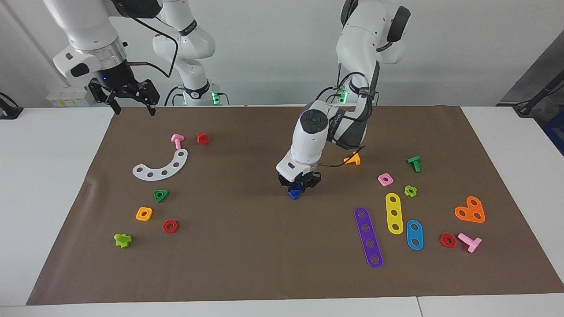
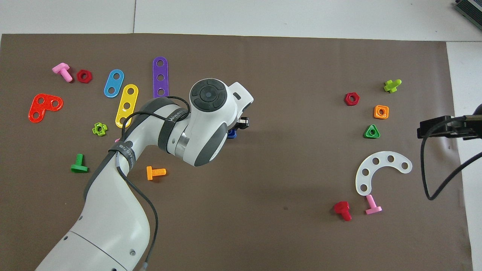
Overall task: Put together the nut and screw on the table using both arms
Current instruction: 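Carry the blue nut onto the blue triangular piece and release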
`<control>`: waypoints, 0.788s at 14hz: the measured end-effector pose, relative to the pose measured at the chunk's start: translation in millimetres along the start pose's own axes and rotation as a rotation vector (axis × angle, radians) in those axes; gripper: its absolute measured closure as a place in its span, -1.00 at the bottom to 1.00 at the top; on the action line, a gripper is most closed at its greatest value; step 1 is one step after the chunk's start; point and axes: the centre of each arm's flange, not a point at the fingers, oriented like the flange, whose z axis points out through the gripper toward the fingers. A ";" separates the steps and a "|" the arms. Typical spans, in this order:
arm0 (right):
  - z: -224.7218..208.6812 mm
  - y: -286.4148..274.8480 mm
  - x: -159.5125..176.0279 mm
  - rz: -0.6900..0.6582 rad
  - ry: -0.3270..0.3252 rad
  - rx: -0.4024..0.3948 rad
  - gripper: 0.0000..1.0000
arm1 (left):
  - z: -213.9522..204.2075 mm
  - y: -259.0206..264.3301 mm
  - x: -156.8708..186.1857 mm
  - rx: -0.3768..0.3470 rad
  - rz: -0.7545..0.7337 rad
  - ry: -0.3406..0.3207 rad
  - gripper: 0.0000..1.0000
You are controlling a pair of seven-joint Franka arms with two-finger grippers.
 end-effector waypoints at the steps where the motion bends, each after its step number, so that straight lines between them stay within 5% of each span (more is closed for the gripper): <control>1: 0.0 0.0 0.0 0.000 0.000 0.000 -1.00 | -0.1 0.6 0.4 -0.004 0.001 0.007 -0.08; 5: 0.0 0.0 0.0 0.000 0.000 0.000 -1.00 | -2.2 0.5 3.1 -0.014 0.000 0.030 -0.93; 11: 0.0 0.0 0.0 0.000 0.000 0.000 -1.00 | -42.7 -29.5 -0.6 0.016 -0.036 0.008 -1.00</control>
